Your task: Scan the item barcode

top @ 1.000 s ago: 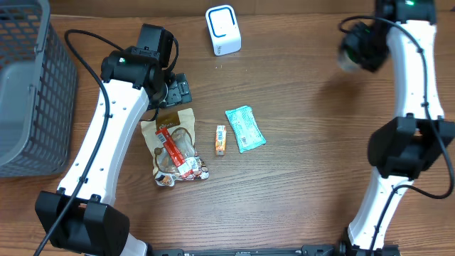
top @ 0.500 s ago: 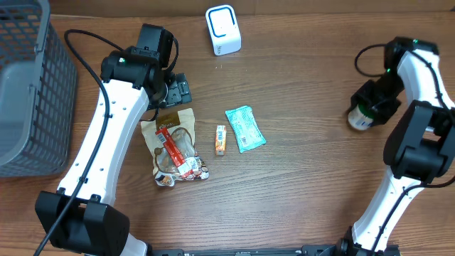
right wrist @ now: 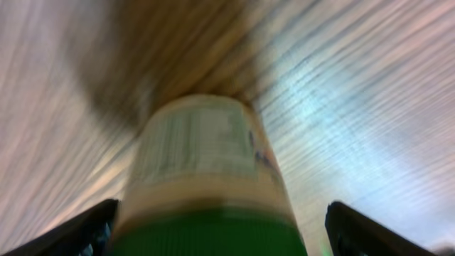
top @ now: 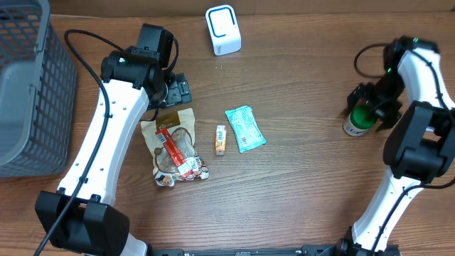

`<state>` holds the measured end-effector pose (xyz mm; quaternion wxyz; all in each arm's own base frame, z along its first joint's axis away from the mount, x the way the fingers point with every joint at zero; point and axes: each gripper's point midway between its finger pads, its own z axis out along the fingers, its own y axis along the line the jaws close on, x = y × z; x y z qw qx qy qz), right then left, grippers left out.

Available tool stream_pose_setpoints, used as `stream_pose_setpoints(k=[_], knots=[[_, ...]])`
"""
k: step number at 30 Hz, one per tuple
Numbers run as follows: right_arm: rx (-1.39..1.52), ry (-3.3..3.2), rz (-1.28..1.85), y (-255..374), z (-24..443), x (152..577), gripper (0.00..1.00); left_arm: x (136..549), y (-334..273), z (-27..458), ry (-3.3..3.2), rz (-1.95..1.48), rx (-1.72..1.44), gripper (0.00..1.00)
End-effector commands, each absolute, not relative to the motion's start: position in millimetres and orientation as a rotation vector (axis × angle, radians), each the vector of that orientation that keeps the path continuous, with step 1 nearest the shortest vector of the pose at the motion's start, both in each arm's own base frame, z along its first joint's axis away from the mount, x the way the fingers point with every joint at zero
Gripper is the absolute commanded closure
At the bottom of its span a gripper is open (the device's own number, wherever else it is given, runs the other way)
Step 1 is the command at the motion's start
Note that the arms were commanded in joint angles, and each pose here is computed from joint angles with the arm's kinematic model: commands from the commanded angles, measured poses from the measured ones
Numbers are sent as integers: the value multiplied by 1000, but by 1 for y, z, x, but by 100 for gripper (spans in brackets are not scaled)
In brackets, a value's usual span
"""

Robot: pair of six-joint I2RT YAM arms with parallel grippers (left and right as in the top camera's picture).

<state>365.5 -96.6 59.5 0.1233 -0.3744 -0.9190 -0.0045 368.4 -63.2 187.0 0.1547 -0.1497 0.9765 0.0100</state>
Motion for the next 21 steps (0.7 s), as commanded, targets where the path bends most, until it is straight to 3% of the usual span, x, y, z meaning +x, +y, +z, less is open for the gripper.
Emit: stream_pose_setpoints(k=[1, 6, 8, 21], knots=[[-1017, -2893, -83, -103, 118, 401, 8, 370, -61, 198, 2767, 31, -411, 0], [-957, -3092, -353, -73, 190, 435, 7, 370, -61, 198, 2767, 31, -411, 0], [-861, -3128, -434, -56, 198, 439, 7, 370, -61, 198, 2767, 31, -411, 0], [-308, -3087, -435, 89, 163, 424, 9, 370, -61, 198, 2767, 31, -411, 0]])
